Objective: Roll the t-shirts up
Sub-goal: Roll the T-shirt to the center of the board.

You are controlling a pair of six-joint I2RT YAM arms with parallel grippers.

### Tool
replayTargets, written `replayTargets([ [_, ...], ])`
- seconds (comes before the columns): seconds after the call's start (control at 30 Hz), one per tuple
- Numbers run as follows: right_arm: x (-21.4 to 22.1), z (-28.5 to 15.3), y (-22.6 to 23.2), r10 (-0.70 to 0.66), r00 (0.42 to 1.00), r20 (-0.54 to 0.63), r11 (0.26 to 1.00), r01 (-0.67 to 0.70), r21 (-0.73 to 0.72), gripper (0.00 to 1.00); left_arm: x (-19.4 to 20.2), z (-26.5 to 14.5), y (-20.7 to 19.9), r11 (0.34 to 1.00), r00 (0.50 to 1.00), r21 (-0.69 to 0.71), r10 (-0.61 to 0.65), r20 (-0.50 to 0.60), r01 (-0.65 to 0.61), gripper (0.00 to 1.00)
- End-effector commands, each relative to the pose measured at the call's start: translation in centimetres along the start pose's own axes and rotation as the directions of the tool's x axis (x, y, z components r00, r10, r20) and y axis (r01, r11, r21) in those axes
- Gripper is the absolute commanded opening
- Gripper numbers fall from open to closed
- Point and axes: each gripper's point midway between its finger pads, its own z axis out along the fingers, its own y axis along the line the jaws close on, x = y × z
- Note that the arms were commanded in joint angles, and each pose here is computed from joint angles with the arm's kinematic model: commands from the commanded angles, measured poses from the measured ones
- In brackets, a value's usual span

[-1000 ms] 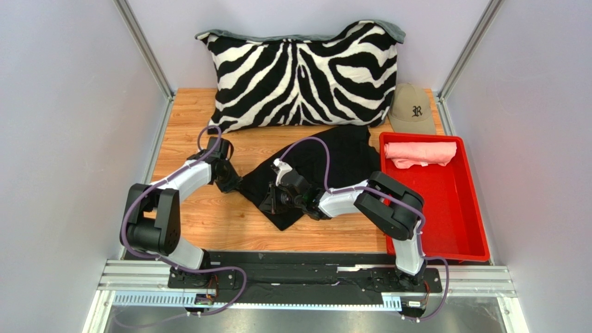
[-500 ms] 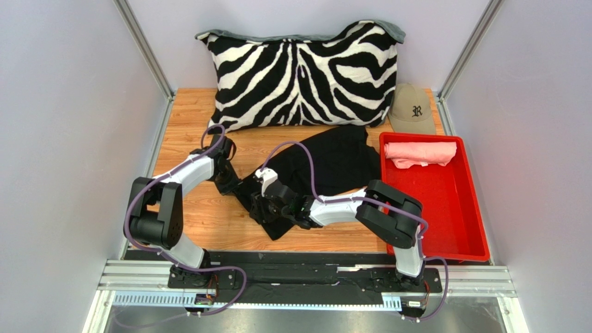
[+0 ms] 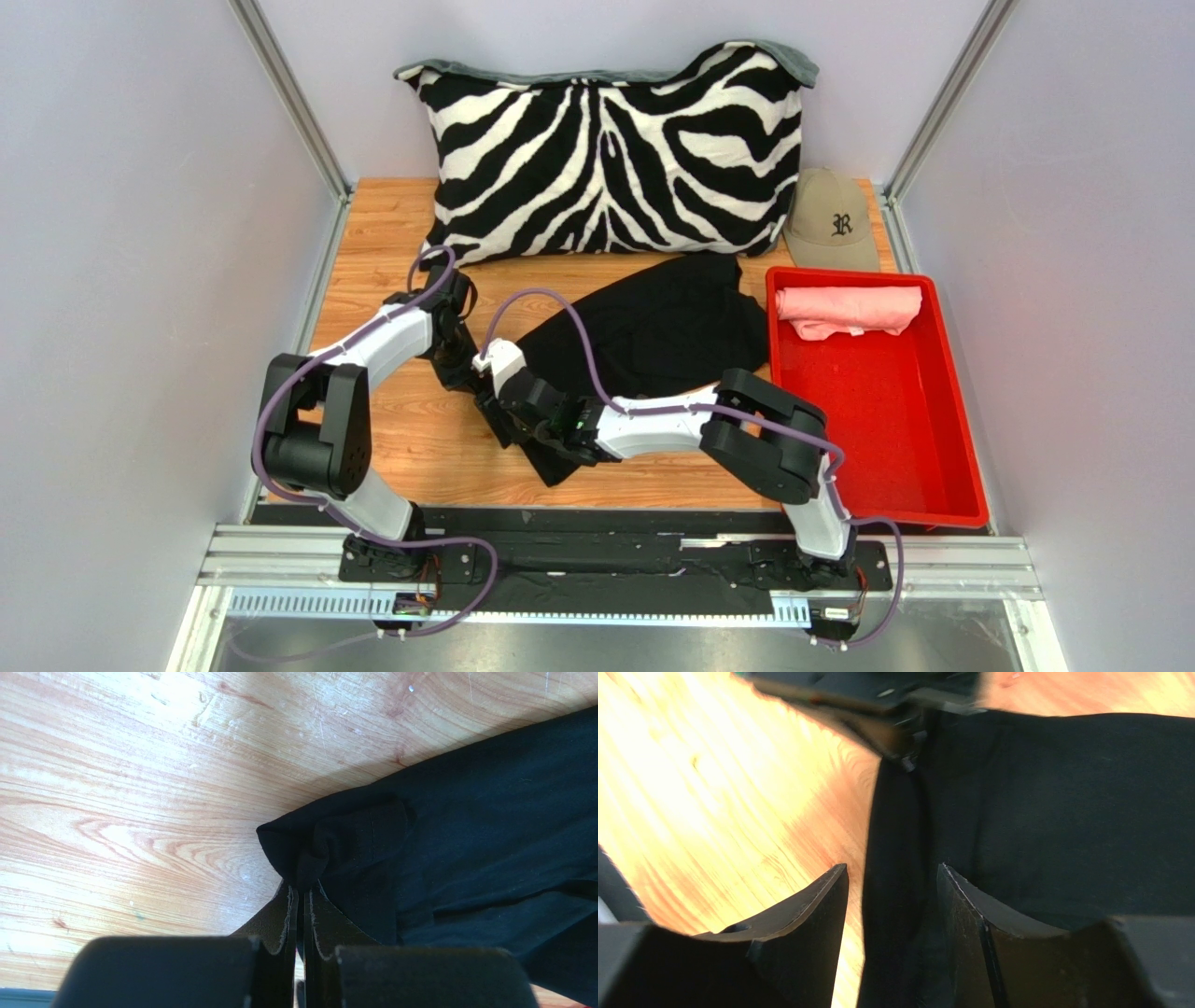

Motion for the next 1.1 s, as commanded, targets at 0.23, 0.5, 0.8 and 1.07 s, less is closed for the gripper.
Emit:
replayTargets([
  [0.23, 0.0, 1.9, -0.2, -0.11, 0.994, -0.004, 0.992, 0.11, 0.064, 0.49, -0.5, -0.4, -0.4, 1.0, 1.0, -0.003, 0.031, -0.007, -0.031, 0.0],
  [0.5, 0.7, 1.7, -0.3, 0.042, 0.998, -0.035, 0.999, -0.042, 0.007, 0.18, -0.9, -0.8, -0.7, 0.999, 1.0, 0.01, 0.03, 0.008, -0.03, 0.0],
  [0.8, 1.5, 1.6, -1.8, 0.382, 0.919, -0.099, 0.9, -0.394, -0.186, 0.08, -2.0, -2.5, -2.1, 0.996, 0.997, 0.077, 0.045, 0.059, -0.05, 0.28],
  [1.07, 1.0, 1.3, -4.5, 0.655, 0.744, -0.132, 0.694, -0.661, -0.287, 0.08, -3.3, -5.1, -3.4, 0.98, 0.99, 0.193, 0.026, 0.14, -0.054, 0.4],
])
